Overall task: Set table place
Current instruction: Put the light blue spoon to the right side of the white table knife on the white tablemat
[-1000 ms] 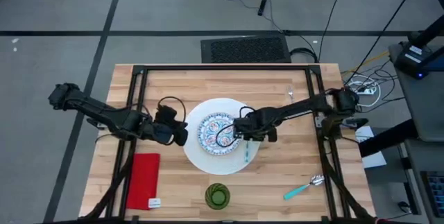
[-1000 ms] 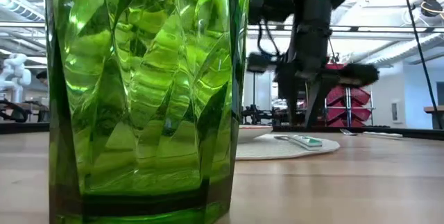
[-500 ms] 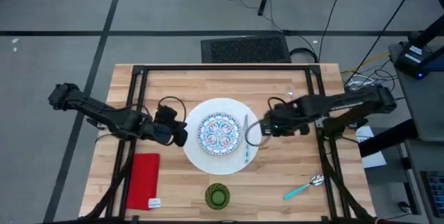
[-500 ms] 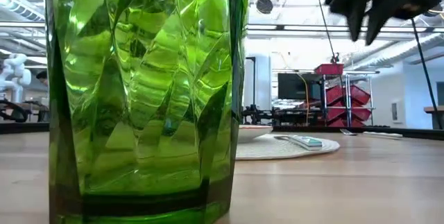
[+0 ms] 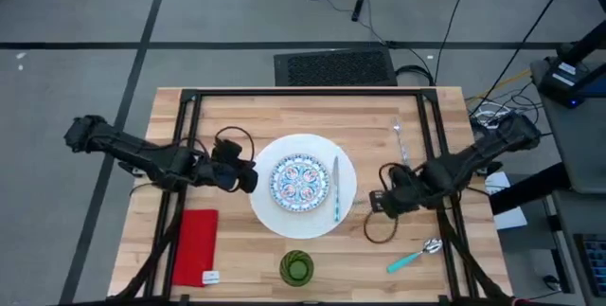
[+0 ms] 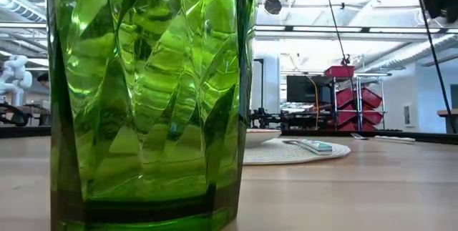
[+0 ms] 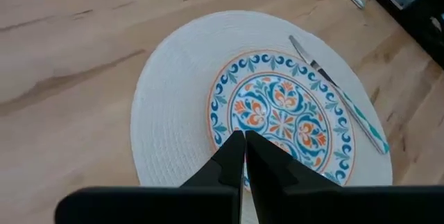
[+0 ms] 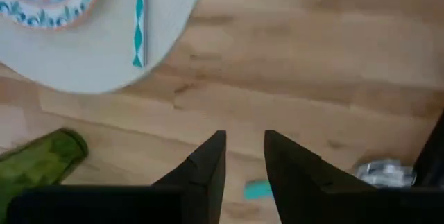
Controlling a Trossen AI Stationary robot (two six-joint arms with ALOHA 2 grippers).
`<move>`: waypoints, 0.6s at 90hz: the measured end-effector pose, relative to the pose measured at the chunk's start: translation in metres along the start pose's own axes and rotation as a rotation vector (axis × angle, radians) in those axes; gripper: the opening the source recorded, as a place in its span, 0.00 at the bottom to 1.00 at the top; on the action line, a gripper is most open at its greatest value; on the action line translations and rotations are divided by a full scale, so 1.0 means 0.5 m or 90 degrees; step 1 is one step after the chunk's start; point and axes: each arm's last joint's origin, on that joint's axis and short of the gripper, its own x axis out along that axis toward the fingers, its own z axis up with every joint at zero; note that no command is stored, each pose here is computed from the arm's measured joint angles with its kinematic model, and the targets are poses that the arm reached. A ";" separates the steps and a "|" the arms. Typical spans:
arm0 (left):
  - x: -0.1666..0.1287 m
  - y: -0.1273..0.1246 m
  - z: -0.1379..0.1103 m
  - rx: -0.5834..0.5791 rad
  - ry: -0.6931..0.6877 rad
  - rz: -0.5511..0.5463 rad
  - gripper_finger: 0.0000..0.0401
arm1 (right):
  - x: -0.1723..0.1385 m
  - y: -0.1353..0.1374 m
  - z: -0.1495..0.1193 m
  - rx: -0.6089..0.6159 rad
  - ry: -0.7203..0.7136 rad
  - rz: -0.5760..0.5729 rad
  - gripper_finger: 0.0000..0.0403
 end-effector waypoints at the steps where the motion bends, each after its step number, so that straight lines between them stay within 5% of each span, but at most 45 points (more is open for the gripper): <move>1: 0.000 0.000 0.000 -0.001 0.000 0.001 0.00 | 0.000 -0.002 -0.004 0.005 0.001 0.000 0.21; 12: 0.002 0.002 0.004 -0.005 -0.003 0.005 0.00 | 0.022 -0.031 -0.055 0.078 0.025 0.000 0.21; 40: 0.005 0.005 0.008 -0.011 -0.006 0.011 0.00 | 0.130 -0.074 -0.113 0.046 0.141 -0.104 0.21; 54: 0.005 0.004 0.007 -0.011 -0.001 0.008 0.00 | 0.147 -0.108 -0.126 -0.159 0.145 -0.122 0.21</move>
